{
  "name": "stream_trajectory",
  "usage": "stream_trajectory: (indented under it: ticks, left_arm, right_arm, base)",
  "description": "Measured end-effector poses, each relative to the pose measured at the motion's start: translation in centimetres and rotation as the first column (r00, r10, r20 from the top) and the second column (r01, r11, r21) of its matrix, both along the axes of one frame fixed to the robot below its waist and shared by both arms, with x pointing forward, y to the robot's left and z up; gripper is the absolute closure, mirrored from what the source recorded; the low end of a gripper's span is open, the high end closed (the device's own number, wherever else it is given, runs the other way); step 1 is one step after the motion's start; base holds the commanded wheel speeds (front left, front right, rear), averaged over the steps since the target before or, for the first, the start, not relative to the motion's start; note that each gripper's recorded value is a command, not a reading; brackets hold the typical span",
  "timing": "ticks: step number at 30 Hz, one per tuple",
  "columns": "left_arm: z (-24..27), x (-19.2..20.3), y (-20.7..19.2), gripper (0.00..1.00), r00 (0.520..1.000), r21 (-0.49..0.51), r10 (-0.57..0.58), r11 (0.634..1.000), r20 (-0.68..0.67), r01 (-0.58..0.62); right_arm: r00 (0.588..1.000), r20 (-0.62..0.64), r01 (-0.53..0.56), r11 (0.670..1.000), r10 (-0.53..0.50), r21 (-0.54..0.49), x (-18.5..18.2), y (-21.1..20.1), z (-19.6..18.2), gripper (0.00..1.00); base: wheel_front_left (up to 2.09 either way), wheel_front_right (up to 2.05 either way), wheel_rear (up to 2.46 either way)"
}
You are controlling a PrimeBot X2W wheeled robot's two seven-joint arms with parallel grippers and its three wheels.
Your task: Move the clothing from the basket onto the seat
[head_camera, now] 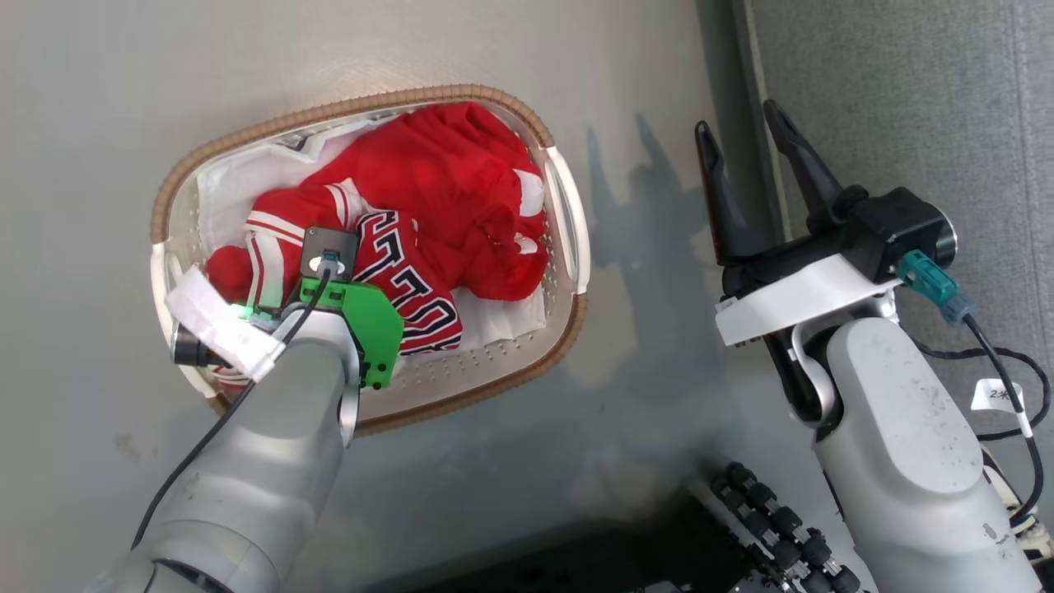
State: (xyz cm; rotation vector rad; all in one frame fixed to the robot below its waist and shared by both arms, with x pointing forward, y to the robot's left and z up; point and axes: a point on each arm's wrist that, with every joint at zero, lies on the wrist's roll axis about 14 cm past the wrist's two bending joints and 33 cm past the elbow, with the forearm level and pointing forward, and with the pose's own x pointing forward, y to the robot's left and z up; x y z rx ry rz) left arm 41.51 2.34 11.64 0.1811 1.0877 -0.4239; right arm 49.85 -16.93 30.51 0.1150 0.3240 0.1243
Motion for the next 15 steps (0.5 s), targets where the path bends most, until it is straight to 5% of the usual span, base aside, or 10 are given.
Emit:
stream_trajectory:
  ticks: [15]
  left_arm:
    - [8.6,2.7,-1.5,1.00,0.964,-0.153,0.037,0.988,0.262,0.003]
  right_arm:
    - [0.996,0.083,0.010,1.000,-0.012,0.021,-1.4,0.4,5.9,0.00]
  base:
    - [0.00,0.00,0.00]
